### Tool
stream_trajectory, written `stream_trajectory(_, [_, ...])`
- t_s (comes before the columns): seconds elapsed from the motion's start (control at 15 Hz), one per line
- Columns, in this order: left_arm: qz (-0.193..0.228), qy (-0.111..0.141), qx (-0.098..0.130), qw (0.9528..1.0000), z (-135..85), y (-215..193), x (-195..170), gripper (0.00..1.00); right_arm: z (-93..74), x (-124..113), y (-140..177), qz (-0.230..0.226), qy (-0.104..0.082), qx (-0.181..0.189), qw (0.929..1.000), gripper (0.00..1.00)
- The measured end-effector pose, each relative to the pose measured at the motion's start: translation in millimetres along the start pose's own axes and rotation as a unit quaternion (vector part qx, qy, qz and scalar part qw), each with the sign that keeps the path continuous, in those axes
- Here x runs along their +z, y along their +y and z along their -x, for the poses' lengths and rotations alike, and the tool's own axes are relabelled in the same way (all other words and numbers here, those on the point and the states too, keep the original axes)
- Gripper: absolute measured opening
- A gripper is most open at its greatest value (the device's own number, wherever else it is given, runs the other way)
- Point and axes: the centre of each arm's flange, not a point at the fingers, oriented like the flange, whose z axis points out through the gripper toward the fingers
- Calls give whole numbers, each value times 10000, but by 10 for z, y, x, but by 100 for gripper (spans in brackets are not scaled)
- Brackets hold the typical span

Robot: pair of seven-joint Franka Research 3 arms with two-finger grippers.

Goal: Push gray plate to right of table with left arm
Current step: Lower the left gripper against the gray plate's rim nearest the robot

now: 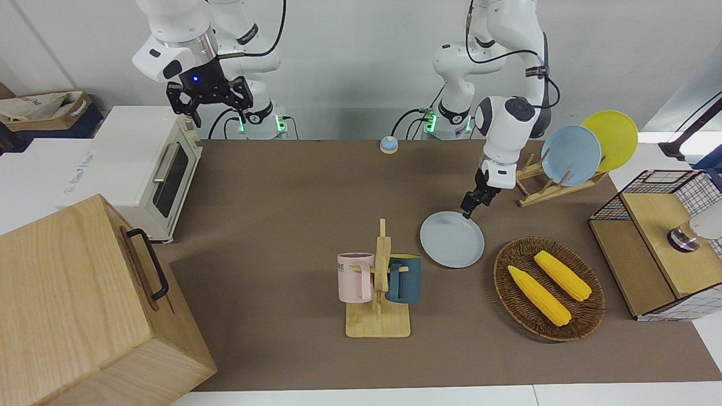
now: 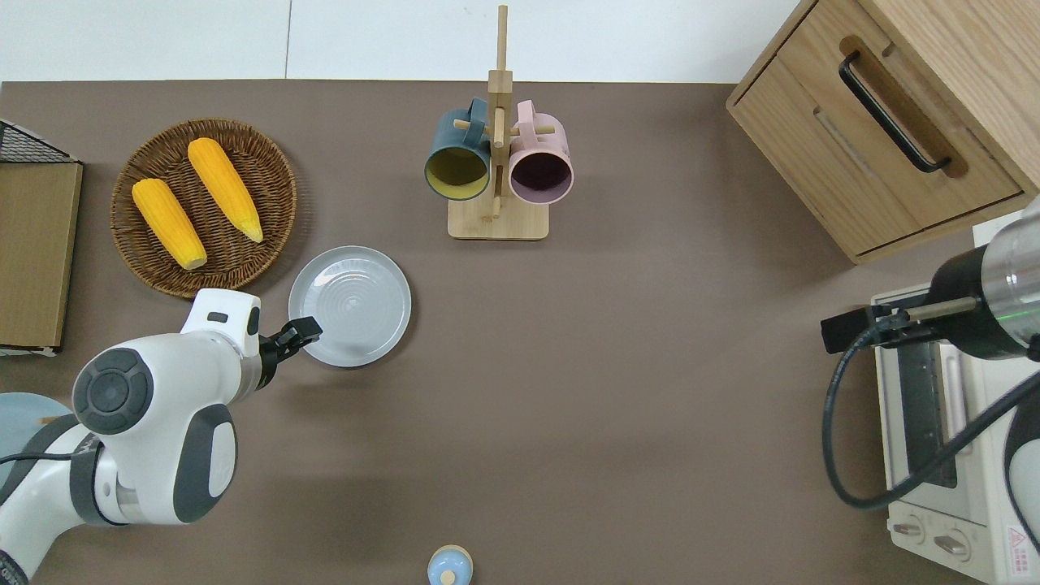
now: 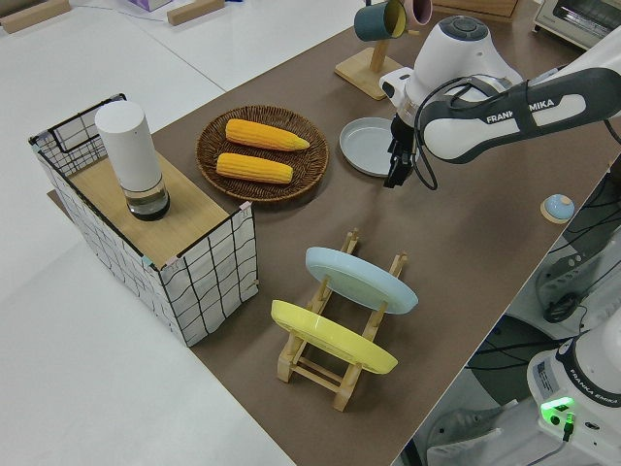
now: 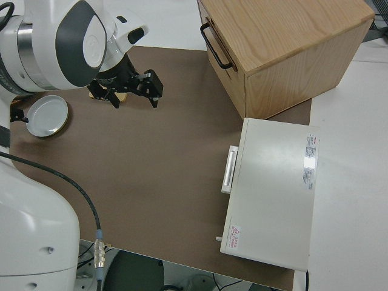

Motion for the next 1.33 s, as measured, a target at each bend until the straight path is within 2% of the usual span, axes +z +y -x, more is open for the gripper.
stream_trajectory(0.2, [75,104,-127,9998,11,-11,18,98,0,0,0,0,0,0,10000,99])
stream_trajectory(0.67, [-7,255,-128,9996,37,-11,155,96,0,0,0,0,0,0,10000,99])
stream_trajectory(1.13, [-114,317,-28,9994,111,47,355,94,0,0,0,0,0,0,10000,99])
stream_trajectory(1.2, [-120,305,-29,9995,113,45,369,88,0,0,0,0,0,0,10000,99])
stream_trajectory(1.33, [-130,289,-30,9995,117,42,389,64,0,0,0,0,0,0,10000,99])
